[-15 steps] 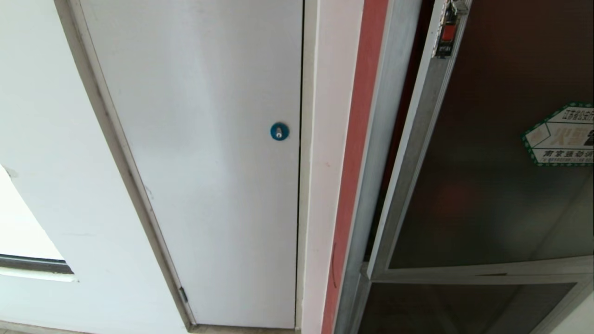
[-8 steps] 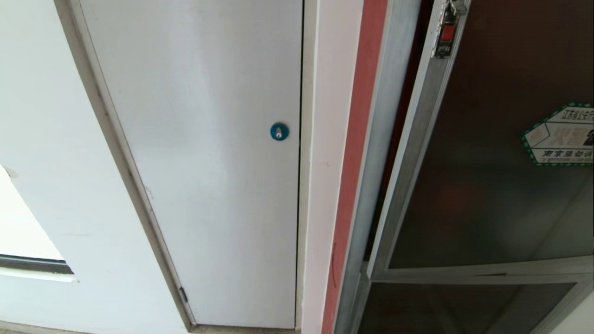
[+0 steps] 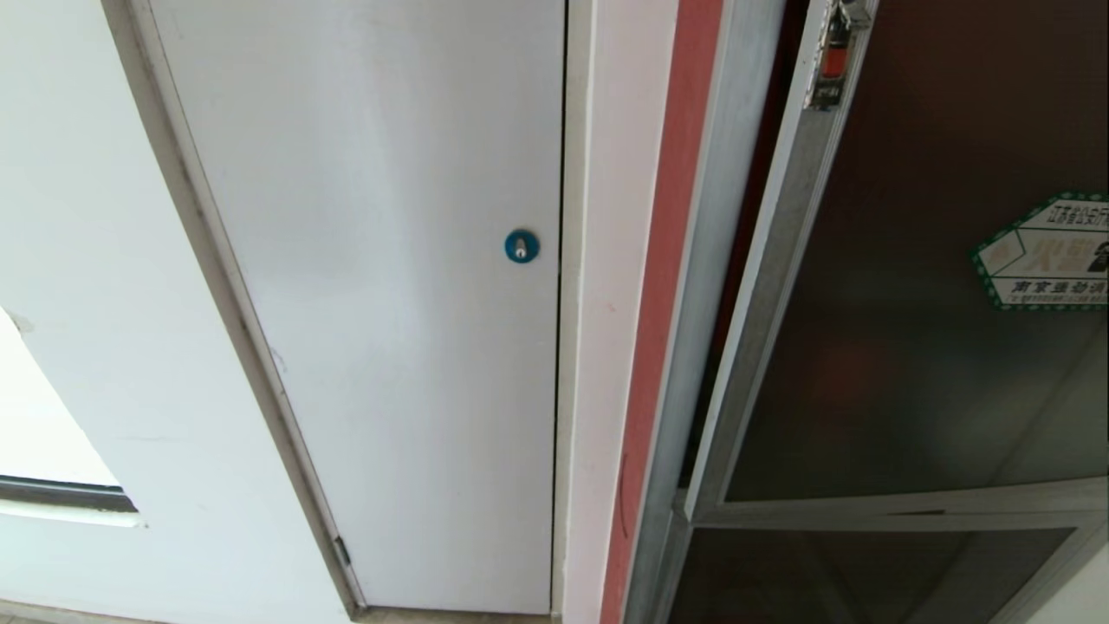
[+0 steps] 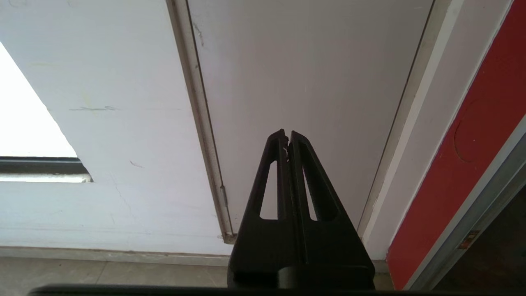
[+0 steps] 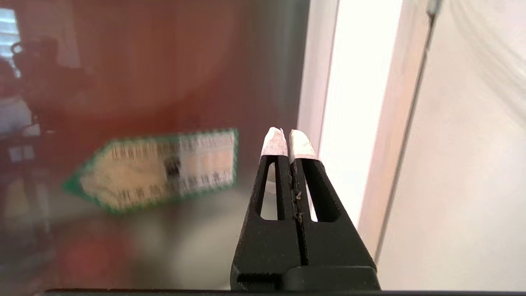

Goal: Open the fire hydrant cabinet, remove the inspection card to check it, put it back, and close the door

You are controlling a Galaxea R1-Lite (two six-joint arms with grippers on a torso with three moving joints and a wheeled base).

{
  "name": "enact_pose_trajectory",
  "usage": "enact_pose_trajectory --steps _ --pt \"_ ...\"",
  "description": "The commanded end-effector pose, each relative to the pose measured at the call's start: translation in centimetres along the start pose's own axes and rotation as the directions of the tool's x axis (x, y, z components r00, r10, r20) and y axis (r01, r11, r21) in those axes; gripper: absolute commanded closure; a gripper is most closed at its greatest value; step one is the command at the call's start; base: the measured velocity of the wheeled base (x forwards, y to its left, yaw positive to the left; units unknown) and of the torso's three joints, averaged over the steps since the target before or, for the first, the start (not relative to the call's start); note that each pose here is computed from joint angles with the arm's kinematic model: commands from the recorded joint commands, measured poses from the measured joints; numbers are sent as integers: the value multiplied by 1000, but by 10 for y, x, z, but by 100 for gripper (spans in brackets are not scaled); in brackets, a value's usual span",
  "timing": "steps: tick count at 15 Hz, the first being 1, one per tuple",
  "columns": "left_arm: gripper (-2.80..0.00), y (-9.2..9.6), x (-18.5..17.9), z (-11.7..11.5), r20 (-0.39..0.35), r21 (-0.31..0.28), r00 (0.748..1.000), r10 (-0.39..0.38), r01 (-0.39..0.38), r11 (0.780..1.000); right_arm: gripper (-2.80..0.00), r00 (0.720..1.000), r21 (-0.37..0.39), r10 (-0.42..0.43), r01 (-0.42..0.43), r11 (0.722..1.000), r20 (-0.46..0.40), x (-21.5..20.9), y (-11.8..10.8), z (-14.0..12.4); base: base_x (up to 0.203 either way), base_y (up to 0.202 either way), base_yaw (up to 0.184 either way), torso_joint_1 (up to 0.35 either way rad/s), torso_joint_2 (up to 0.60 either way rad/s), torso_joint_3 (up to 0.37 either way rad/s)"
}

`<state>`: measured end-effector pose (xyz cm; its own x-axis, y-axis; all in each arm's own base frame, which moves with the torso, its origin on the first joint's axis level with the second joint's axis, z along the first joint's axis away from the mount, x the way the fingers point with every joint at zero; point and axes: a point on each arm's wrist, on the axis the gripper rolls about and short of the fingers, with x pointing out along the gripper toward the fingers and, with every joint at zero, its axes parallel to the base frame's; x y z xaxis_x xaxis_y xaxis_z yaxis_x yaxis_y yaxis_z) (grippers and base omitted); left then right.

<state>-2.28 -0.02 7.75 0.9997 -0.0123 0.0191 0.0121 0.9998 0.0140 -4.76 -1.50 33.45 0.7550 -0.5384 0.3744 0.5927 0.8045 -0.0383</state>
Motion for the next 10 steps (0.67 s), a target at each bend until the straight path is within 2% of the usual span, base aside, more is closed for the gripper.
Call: enact_pose_trajectory --steps 1,3,4,6,8,10 --pt "0 0 1 -4 -14 0 1000 -1 1 1000 0 999 17 1 -1 1000 32 -36 -18 -22 0 0 0 0 0 0" --pt "0 0 1 -4 -13 -1 1000 0 0 1000 0 996 11 84 -85 996 24 -48 -15 -52 0 0 0 0 0 0" --pt "0 0 1 -4 -14 0 1000 0 0 1000 0 984 33 175 -175 984 25 -51 -9 -69 0 0 0 0 0 0" --pt "0 0 1 -4 -13 0 1000 0 0 1000 0 944 96 331 -330 939 14 -59 3 -104 0 0 0 0 0 0" --pt "0 0 1 -4 -12 0 1000 0 0 1000 0 909 118 416 -409 905 -41 -64 13 -140 0 0 0 0 0 0" --pt "0 0 1 -4 -15 0 1000 0 0 1000 0 869 152 491 -478 865 -59 -73 19 -169 0 0 0 0 0 0"
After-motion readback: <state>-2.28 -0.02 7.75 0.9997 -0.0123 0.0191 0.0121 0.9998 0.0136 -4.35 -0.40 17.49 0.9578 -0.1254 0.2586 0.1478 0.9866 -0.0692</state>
